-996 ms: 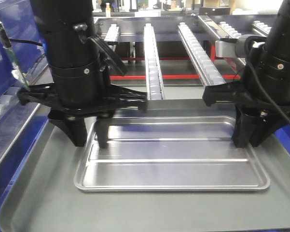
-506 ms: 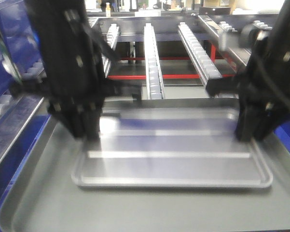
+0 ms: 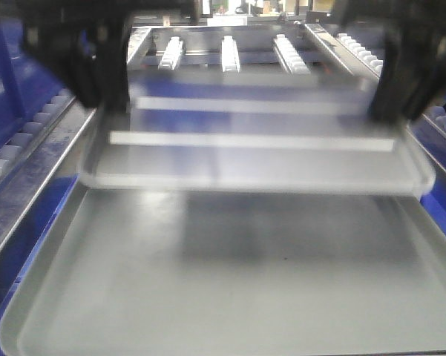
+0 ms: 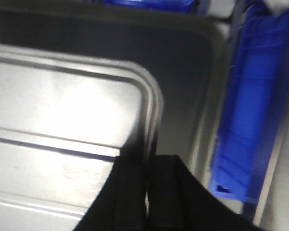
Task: Grab silver tray and place in blue box
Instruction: 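Lift the silver tray with both grippers out of the grey tray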
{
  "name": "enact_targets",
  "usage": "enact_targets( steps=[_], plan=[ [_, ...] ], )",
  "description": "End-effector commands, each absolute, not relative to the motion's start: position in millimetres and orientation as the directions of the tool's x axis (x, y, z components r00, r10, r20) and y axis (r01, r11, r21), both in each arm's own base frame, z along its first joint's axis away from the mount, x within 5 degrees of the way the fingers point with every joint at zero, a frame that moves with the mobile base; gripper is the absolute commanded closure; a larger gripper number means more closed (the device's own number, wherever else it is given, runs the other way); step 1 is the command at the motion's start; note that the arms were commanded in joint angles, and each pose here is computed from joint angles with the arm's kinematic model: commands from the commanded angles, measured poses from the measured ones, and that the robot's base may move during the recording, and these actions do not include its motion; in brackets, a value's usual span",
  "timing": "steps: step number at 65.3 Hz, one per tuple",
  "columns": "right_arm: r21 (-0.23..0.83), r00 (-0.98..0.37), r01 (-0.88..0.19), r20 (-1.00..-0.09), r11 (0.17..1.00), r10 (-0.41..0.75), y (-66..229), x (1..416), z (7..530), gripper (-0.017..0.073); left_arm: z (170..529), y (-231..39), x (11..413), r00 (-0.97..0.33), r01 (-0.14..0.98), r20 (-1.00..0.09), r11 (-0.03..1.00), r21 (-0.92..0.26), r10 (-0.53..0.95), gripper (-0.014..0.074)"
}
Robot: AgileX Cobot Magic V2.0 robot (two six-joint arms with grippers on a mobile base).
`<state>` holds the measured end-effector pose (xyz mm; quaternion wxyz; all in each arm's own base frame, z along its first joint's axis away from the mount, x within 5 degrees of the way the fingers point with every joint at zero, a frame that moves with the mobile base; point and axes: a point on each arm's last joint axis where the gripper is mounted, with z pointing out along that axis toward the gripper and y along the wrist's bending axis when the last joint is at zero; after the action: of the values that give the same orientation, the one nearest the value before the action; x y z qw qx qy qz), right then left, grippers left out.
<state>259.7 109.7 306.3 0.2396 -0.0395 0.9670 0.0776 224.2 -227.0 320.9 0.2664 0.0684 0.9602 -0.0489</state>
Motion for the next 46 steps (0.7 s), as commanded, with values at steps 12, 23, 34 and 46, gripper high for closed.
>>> enact_targets(
  steps=[12,23,34,46],
  plan=[
    [0.05,-0.796,-0.127,-0.601,0.991,-0.071,104,250,354,0.05,366,-225,214,-0.79,0.165,-0.607,0.984,-0.068,0.09,0.0697],
    [0.052,-0.793,-0.127,-0.606,0.991,-0.07,103,249,356,0.05,366,-225,214,-0.79,0.164,-0.607,0.984,-0.068,0.09,0.0697],
    [0.052,-0.792,-0.127,-0.606,0.991,-0.07,103,249,356,0.05,366,-223,214,-0.786,0.16,-0.61,0.986,-0.052,0.095,0.0698],
    [0.052,-0.793,-0.127,-0.606,0.991,-0.07,103,249,356,0.05,365,-222,213,-0.799,0.148,-0.594,0.988,-0.041,0.095,0.0698]
  ],
)
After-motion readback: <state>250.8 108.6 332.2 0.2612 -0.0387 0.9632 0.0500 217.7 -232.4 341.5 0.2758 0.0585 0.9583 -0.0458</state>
